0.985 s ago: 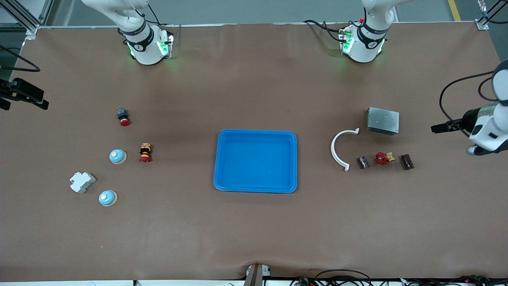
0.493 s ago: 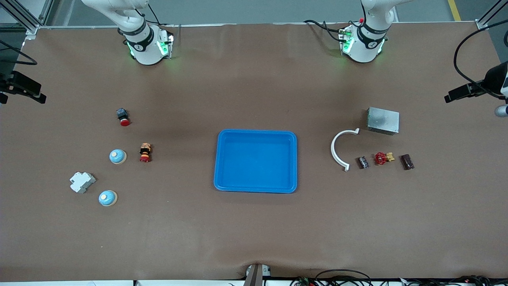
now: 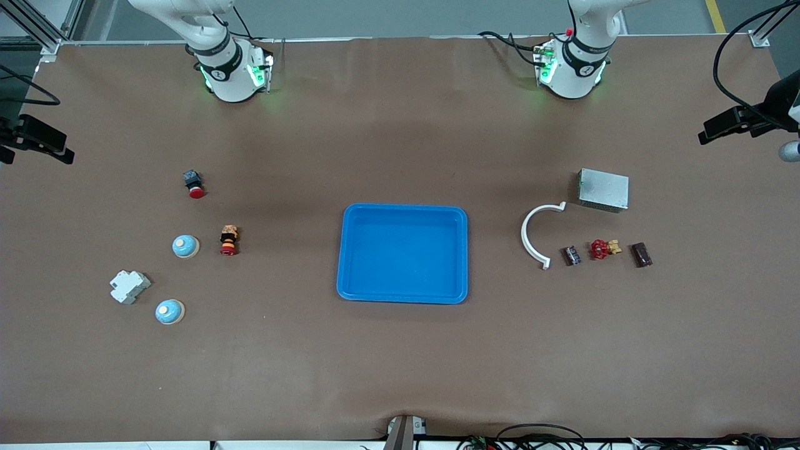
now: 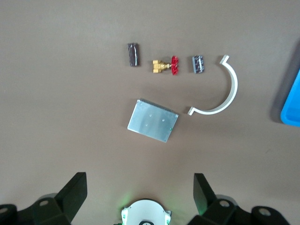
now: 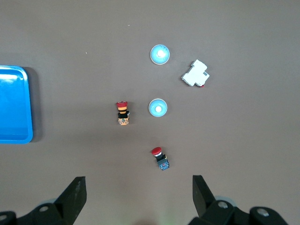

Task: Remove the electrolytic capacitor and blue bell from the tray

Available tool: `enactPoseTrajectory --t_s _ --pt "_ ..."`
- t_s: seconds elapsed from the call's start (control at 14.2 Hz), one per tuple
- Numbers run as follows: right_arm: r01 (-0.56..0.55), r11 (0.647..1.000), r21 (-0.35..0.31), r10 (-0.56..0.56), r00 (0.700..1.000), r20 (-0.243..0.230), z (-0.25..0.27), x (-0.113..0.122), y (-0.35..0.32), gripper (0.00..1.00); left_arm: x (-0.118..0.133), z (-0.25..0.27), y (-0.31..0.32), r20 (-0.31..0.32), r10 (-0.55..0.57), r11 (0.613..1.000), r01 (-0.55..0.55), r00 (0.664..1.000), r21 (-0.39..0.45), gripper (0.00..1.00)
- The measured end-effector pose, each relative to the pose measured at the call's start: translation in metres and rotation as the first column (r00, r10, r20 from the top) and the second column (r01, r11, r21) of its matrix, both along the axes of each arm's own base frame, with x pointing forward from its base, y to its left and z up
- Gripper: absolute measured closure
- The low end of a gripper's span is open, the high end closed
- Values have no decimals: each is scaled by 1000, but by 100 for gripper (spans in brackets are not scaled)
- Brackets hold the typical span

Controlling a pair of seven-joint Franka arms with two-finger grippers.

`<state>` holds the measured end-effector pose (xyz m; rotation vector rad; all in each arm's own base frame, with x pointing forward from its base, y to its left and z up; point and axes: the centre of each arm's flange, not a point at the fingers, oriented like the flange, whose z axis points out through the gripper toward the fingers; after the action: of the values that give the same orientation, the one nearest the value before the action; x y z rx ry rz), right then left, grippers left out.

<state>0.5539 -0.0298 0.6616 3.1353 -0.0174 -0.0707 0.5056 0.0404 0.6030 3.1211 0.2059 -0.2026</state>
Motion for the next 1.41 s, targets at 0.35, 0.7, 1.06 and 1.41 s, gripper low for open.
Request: enactPoseTrajectory --t_s 0.35,0.7,1.06,1.41 --pt "1 1000 3 -1 1000 23 -2 4 0 0 14 4 0 14 -6 1000 7 1000 -6 0" --pt "2 1000 12 -2 999 32 -5 6 1 0 15 4 -5 14 -18 1000 18 1000 -7 0" --pt "4 1000 12 -4 999 35 -5 6 1 0 20 6 -38 18 -85 996 85 996 -8 0" --pt "6 1000 12 -7 999 44 -4 7 0 0 19 6 -64 3 -123 992 123 992 -9 0"
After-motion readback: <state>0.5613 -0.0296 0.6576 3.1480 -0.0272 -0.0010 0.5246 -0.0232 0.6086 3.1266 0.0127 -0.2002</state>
